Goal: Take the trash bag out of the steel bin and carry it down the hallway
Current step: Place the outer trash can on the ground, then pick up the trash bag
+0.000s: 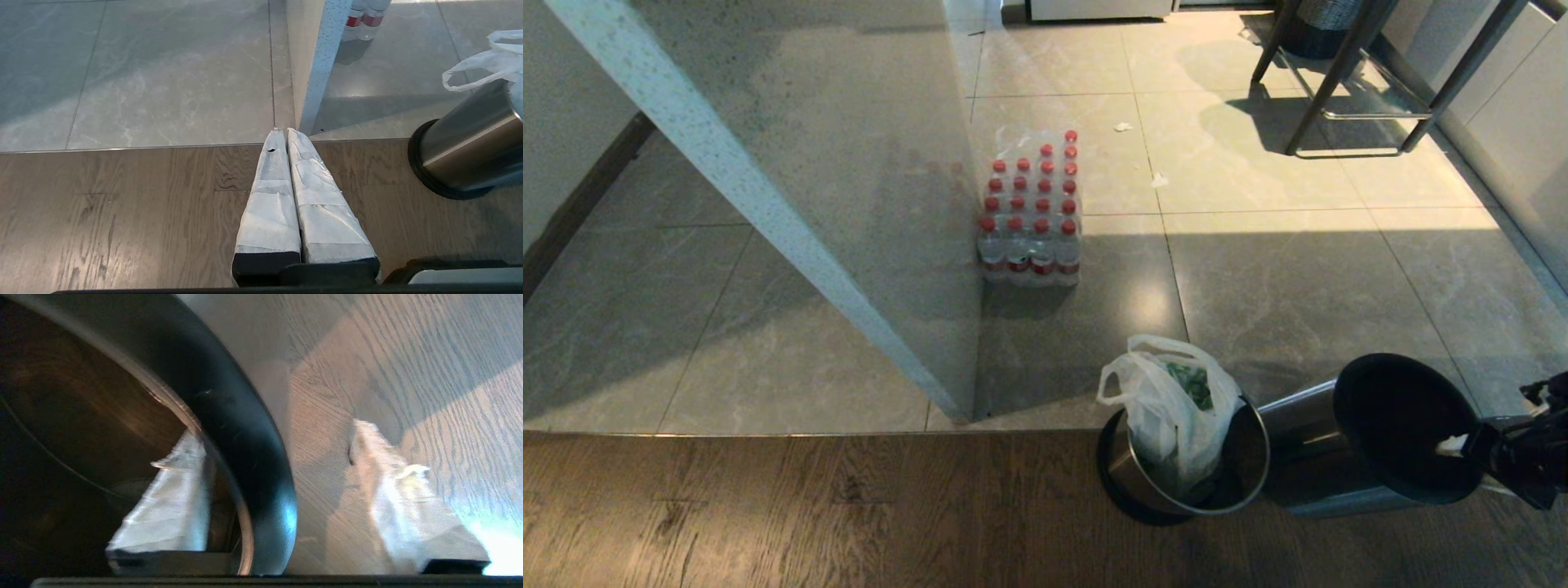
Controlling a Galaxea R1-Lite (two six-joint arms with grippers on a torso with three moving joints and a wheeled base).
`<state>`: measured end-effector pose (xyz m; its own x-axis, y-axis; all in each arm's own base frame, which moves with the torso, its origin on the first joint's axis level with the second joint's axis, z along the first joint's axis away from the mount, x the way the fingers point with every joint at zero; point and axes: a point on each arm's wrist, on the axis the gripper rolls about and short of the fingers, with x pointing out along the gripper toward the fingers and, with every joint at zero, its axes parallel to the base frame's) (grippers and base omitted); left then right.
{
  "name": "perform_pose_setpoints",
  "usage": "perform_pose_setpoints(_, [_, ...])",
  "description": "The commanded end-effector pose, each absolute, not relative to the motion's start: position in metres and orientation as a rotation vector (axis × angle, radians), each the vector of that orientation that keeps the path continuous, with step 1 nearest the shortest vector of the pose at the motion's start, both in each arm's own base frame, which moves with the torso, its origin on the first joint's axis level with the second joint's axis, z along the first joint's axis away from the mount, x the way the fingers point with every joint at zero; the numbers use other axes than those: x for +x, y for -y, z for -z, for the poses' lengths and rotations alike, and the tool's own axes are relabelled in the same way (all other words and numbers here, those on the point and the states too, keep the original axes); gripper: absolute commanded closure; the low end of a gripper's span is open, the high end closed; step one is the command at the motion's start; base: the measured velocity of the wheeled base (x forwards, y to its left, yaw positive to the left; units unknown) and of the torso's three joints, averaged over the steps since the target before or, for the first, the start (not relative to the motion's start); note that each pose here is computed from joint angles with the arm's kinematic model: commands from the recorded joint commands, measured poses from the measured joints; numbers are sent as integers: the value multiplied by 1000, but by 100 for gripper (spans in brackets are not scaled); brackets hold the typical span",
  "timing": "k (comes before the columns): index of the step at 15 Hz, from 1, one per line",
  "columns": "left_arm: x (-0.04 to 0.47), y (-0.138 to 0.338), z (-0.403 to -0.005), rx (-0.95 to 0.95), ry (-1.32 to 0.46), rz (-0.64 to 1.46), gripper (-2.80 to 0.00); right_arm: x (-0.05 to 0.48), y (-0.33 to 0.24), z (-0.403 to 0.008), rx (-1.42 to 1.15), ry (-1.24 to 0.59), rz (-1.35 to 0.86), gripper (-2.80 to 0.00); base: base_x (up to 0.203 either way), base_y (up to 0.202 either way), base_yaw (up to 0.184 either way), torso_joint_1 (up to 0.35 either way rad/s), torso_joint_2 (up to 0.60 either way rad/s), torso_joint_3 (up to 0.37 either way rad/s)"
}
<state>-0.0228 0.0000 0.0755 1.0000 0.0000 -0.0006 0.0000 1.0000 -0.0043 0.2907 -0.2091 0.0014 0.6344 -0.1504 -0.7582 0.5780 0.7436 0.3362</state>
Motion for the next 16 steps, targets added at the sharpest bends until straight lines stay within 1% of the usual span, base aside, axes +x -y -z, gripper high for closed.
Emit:
perform_pose_setpoints(1, [-23, 0, -76, -5, -2, 0, 0, 283, 204, -26, 584, -721, 438, -280, 0, 0, 0, 0, 0, 0])
perform_pose_setpoints(5, [-23, 0, -76, -5, -2, 0, 0, 259, 182, -95, 523, -571, 386, -280, 0, 0, 0, 0, 0, 0])
perform_pose_setpoints(6, [-23, 0, -76, -5, -2, 0, 0, 254, 175, -107, 514, -558, 370, 0, 0, 0, 0, 0, 0, 0])
perform_pose_setpoints(7, [-23, 0, -76, -5, -2, 0, 0, 248, 164, -115, 517, -573, 334, 0, 0, 0, 0, 0, 0, 0])
perform_pose_setpoints(9, [-23, 0, -76, -5, -2, 0, 0, 240, 133, -129, 548, -619, 184, 0, 0, 0, 0, 0, 0, 0])
perform_pose_setpoints(11, [-23, 0, -76, -5, -2, 0, 0, 234, 98, -134, 552, -692, 48, 0, 0, 0, 0, 0, 0, 0])
perform_pose_setpoints(16, [-23, 0, -76, -5, -2, 0, 0, 215, 7, -143, 468, -824, -290, 0, 0, 0, 0, 0, 0, 0])
